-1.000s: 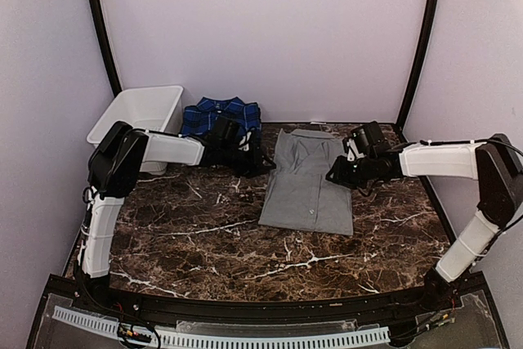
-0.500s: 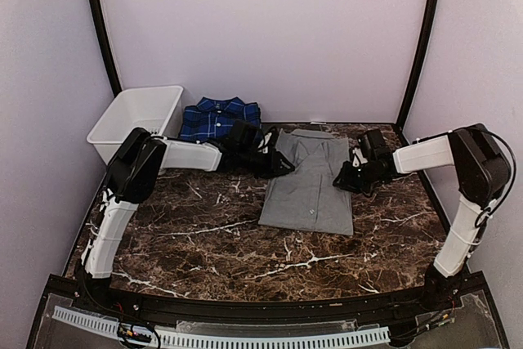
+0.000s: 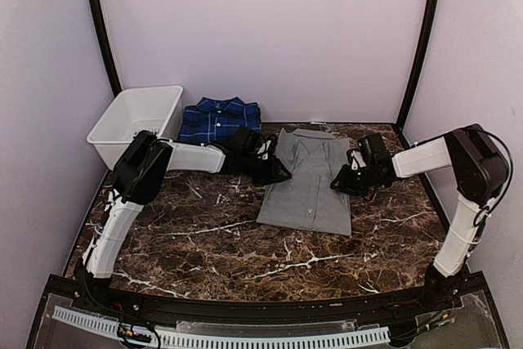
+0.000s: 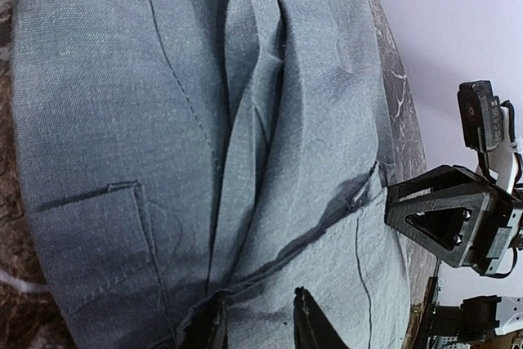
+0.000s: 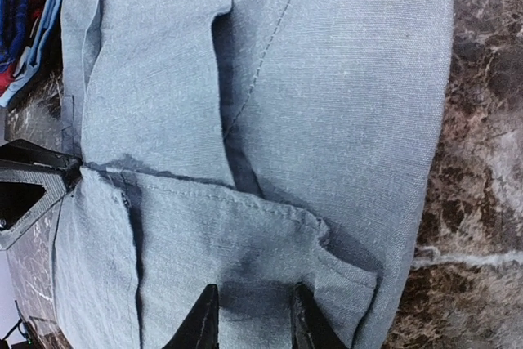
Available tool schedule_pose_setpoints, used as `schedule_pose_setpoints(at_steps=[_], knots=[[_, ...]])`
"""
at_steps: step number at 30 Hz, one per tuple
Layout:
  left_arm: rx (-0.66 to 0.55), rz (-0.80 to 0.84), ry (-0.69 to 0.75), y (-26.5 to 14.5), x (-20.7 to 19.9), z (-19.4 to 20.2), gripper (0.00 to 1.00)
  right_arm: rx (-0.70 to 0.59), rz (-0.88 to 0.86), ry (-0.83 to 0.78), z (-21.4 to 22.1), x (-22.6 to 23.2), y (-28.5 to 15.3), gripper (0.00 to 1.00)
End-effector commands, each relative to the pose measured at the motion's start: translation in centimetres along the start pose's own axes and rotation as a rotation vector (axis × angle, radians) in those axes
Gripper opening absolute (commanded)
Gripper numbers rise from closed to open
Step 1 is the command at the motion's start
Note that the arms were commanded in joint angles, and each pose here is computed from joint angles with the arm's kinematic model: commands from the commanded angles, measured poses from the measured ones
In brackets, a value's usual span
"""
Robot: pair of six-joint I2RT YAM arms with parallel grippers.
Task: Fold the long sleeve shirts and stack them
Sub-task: Move the 2/3-rectangle-folded shirt to the center of the board.
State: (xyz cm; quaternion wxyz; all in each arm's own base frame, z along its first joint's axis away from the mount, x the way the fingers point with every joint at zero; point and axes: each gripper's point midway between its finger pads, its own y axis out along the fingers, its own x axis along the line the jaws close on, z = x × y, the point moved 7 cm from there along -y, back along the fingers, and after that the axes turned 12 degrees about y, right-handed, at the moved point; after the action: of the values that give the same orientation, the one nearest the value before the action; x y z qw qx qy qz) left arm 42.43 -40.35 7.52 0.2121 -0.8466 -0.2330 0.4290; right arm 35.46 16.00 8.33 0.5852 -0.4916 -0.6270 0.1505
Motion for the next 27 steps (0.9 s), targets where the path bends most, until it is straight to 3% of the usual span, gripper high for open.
schedule_pose_setpoints(at_steps=[1,17,27], knots=[[0.125,-0.103,-0.039,-0.8,0.0,2.9,0.28,0.038,-0.008,0.001,1.8,-0.6,-0.7,0.28],[0.18,-0.082,-0.061,-5.6,-3.7,7.0,0.27,0.072,-0.051,-0.034,8.6,0.8,-4.3,0.28],[0.133,-0.201,-0.034,-8.3,-2.7,6.6,0.27,0.01,0.032,-0.015,7.7,-0.8,-5.1,0.29]])
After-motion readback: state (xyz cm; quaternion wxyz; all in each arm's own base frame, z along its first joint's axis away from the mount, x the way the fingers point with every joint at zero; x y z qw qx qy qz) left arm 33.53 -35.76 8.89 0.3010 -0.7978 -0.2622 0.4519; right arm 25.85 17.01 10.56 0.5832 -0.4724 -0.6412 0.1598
